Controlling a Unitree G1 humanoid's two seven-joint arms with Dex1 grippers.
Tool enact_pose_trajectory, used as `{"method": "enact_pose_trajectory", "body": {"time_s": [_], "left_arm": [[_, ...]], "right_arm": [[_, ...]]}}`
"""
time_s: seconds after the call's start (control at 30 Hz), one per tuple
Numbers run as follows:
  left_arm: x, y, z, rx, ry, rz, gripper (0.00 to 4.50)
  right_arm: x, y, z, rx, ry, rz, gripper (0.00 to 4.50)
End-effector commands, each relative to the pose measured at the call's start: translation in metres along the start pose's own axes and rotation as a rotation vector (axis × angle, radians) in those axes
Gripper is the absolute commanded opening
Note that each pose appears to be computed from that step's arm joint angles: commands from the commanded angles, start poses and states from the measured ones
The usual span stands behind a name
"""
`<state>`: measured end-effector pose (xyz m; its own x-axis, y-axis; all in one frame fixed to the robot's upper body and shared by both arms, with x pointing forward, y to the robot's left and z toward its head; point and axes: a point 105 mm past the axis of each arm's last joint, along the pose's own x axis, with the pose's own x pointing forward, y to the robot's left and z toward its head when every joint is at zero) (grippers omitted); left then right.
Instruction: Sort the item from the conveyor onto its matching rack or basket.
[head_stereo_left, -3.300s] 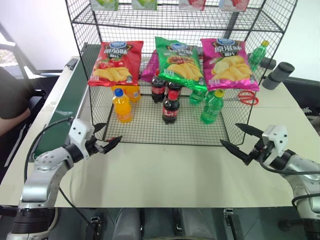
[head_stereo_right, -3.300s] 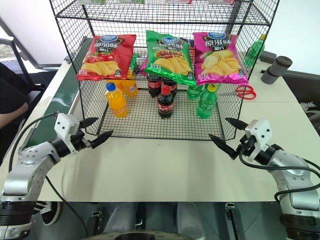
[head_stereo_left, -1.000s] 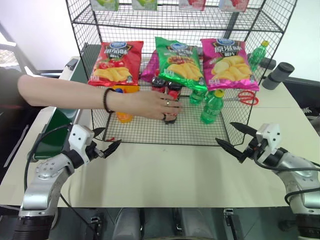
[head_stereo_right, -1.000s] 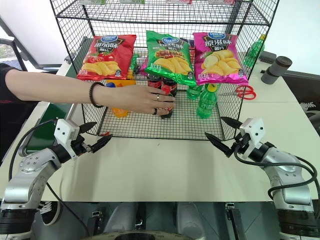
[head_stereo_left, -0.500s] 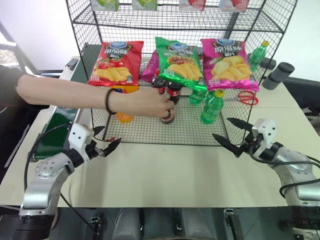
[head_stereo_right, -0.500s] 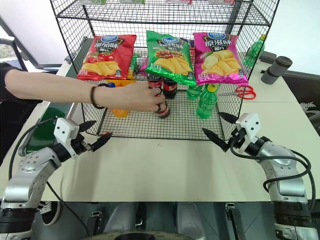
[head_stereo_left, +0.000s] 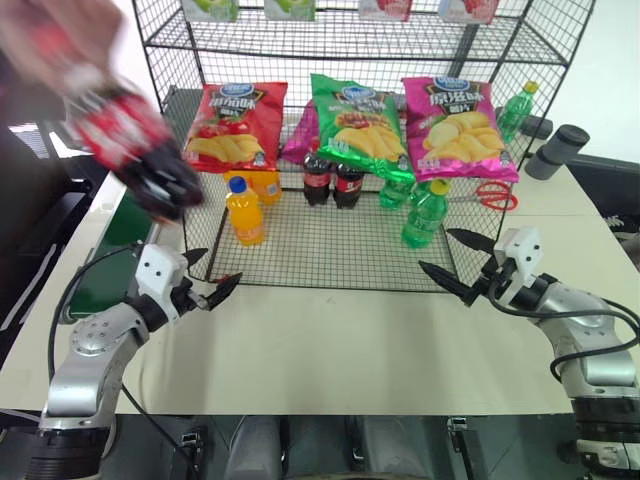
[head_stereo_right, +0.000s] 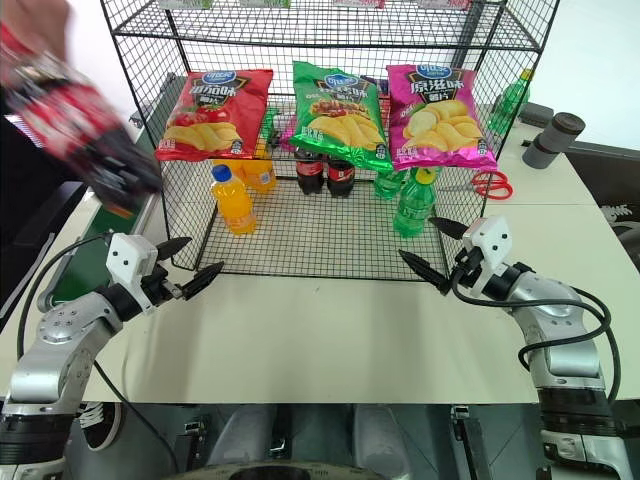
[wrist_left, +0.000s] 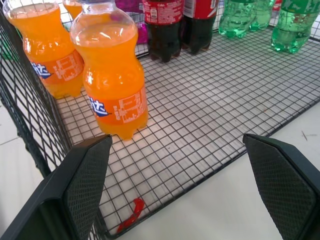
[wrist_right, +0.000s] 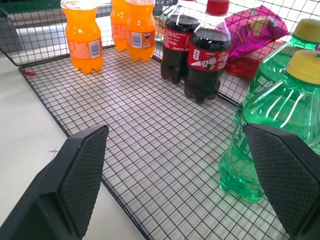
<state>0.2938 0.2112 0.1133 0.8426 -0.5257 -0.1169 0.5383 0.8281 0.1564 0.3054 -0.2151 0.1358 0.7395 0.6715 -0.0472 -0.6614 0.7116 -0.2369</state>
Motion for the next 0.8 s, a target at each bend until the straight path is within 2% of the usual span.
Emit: {"method": "enact_pose_trajectory", "body": {"time_s": [0.03,0.23,0.5,0.8], "left_arm": [[-0.005,0.008,0.014,0.017,-0.052,0.046,4.5],[-0.014,0.021,0.016,-0.013,-0.064,0.139,4.5],[-0.045,0.049,0.031,-0.16,-0.174,0.324,4.5],[-0.065,0.096,0.016,-0.075,-0.135,0.645,4.5]], "right_arm": [[0.001,-0.003,0.013,-0.035,-0.042,-0.001,4.47],[0.005,-0.001,0.018,-0.036,-0.051,0.01,4.47],[0.012,0.006,0.017,-0.025,-0.06,0.038,4.47],[0.03,0.019,0.027,-0.02,-0.113,0.097,4.47]]}}
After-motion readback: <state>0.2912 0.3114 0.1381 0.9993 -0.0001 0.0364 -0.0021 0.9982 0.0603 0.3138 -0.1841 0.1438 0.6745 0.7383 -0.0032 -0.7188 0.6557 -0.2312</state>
